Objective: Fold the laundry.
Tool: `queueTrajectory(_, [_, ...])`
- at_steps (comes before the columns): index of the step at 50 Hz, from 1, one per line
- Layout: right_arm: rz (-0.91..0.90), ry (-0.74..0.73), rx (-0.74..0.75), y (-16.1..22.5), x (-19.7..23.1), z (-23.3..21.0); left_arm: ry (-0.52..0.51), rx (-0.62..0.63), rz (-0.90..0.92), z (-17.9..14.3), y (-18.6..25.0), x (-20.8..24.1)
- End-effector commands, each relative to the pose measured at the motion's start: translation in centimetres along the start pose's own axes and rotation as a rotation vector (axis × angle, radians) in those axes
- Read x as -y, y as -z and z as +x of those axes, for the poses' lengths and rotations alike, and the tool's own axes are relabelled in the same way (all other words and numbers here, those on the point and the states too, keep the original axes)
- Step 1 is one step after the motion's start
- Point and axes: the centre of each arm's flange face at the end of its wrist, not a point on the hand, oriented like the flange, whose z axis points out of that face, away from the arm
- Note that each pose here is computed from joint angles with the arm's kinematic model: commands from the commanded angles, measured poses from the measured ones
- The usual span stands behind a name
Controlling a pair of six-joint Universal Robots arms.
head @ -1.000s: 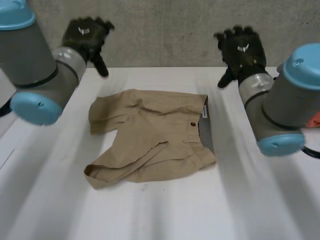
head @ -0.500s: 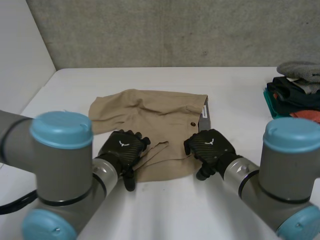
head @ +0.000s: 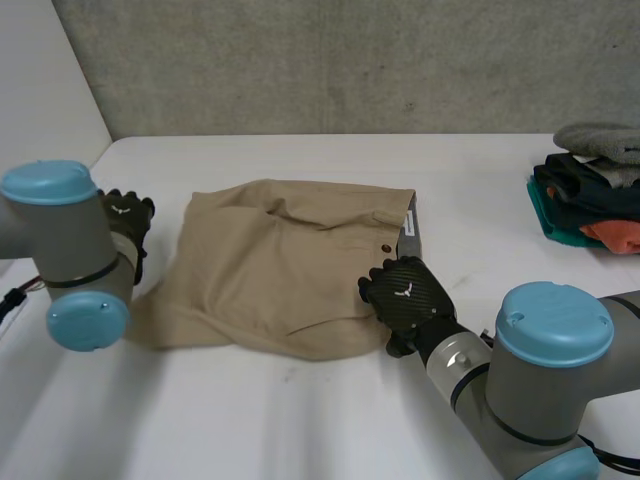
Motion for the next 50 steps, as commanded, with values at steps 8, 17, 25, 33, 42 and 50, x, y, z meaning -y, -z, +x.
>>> queueTrajectory(8, [0.010,0.023,-0.037,-0.5,0.5,0.5,0.054,-0.158,0.101,0.4,7.3,2.3])
queueTrajectory(17, [-0.063,0.046,-0.032,-1.8,-0.7,1.2,-0.055,-0.361,0.060,1.4,12.3,0.5])
queueTrajectory(25, [-0.082,0.051,-0.010,-2.5,-0.6,0.9,-0.096,-0.413,0.010,1.7,13.0,-0.7])
queueTrajectory(33, [0.008,0.027,-0.035,-0.7,1.8,1.0,-0.133,-0.382,0.003,2.6,9.6,-2.0])
queueTrajectory(42, [0.112,-0.008,-0.117,1.1,5.3,3.6,-0.236,-0.392,-0.035,3.9,7.5,-3.6])
queueTrajectory(50, [0.172,-0.016,-0.153,2.0,7.6,5.0,-0.233,-0.321,0.013,1.8,8.2,-0.7])
